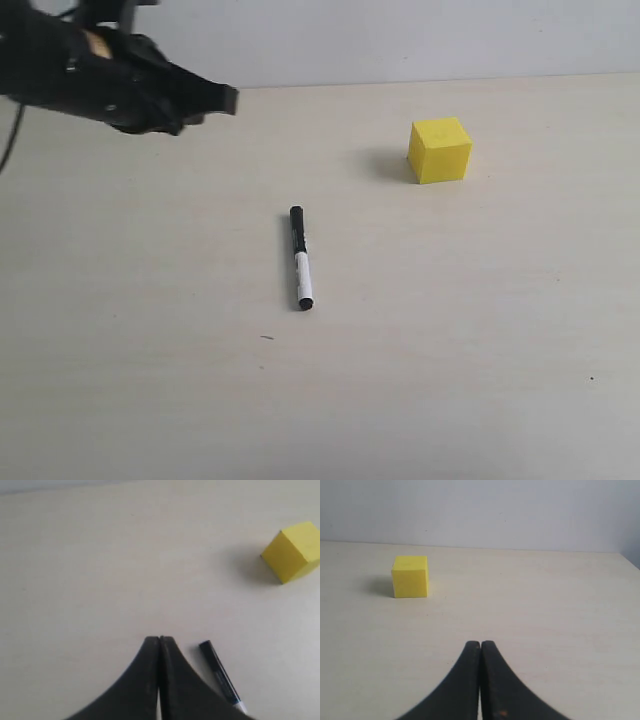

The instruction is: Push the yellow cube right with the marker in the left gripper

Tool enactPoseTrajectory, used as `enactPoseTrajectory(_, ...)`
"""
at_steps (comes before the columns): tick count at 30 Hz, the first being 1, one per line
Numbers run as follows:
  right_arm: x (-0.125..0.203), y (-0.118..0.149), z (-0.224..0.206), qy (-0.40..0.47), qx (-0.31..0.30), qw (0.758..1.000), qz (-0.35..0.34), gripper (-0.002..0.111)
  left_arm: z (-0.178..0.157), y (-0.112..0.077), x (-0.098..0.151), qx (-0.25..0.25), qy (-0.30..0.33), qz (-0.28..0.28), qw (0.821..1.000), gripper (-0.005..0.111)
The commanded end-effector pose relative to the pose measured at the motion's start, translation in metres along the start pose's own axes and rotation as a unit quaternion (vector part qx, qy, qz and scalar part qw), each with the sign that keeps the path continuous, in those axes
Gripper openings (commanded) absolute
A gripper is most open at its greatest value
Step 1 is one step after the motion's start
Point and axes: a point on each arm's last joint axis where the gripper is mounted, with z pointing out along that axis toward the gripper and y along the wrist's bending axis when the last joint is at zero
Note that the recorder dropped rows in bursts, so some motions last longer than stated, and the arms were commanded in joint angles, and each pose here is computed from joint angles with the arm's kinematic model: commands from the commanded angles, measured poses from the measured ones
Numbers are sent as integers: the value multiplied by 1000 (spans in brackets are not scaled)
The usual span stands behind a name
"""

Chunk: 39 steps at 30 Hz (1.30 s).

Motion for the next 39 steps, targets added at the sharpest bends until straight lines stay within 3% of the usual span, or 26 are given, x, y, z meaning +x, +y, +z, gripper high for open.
enactPoseTrajectory(1, 1, 0, 0, -5, 3, 1000, 2, 0, -59, 26, 17, -23, -99, -26, 994, 0)
enactPoseTrajectory(7, 1, 0, 0, -5, 3, 1000, 2, 0, -152, 32, 75, -19, -227, -29, 973, 0)
enactPoseTrajectory(10, 1, 0, 0, -5, 3, 1000, 2, 0, -167, 33, 100, -23, -201, 4, 979, 0)
enactPoseTrajectory(15, 1, 0, 0, -5, 3, 1000, 2, 0, -182, 32, 125, -18, -155, 8, 988, 0)
enactPoseTrajectory(33, 1, 0, 0, -5, 3, 1000, 2, 0, -191, 32, 133, -19, -138, 7, 990, 0)
enactPoseTrajectory(39, 1, 0, 0, -5, 3, 1000, 2, 0, -218, 43, 141, -78, -218, -22, 972, 0)
